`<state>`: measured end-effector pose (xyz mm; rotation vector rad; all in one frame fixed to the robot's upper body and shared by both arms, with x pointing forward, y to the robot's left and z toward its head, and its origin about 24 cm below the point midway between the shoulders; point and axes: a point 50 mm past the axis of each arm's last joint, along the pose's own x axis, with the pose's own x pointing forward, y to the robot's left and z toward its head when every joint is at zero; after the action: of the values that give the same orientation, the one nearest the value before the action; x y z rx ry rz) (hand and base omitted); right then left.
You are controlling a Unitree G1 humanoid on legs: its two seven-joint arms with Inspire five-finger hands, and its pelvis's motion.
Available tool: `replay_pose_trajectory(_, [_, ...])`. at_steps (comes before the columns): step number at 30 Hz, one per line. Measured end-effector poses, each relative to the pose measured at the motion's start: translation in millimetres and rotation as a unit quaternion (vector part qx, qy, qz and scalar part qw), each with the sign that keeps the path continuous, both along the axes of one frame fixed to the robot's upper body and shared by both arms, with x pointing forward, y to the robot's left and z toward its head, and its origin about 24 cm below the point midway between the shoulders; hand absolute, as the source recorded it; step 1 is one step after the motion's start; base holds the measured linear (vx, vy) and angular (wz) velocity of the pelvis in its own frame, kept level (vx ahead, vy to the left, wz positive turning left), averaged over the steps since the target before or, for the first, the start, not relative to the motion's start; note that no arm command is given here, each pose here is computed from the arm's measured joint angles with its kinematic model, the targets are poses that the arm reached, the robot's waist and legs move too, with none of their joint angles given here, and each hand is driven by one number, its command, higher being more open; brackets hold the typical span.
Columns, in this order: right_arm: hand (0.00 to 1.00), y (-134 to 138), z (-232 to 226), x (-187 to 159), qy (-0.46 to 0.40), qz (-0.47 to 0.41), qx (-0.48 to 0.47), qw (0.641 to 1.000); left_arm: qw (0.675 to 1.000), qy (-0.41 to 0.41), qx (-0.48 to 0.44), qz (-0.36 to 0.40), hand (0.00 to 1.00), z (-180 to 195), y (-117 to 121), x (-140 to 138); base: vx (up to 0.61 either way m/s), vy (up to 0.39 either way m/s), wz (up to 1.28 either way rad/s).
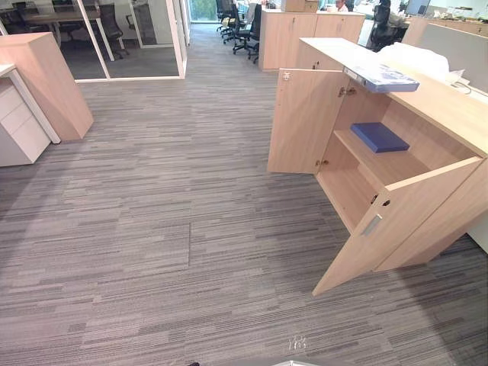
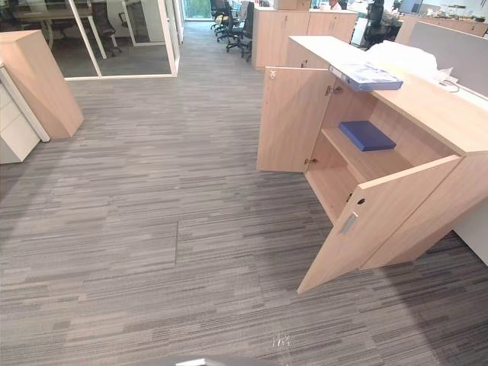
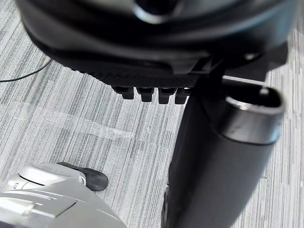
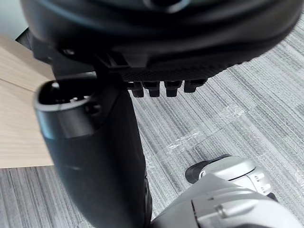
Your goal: Walk over to the cabinet, pick up the folder, carry it to the office cabinet, place the folder inside the office cabinet, then close the office cabinet door
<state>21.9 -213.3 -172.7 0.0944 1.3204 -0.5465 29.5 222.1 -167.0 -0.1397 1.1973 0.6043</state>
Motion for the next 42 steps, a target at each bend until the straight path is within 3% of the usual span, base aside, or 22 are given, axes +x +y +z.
replay_pose_trajectory(7, [1.00,0,0,3,-0.005,0.000,0.000,1.000,0.999,-0.019,-0.014,0.030,1.00,0,-3,2,0.00,-0.003,0.02])
replay_pose_trajectory(33, [1.00,2,0,1,-0.013,-0.058,-0.014,0.998,0.999,-0.012,0.024,0.021,1.00,2,0,3,0.00,-0.006,-0.02])
replay_pose_trajectory(42, [1.00,-2,1,6,-0.029,-0.072,-0.006,0.997,0.986,-0.062,-0.038,0.149,1.00,0,-6,10,-0.05,-0.029,-0.01])
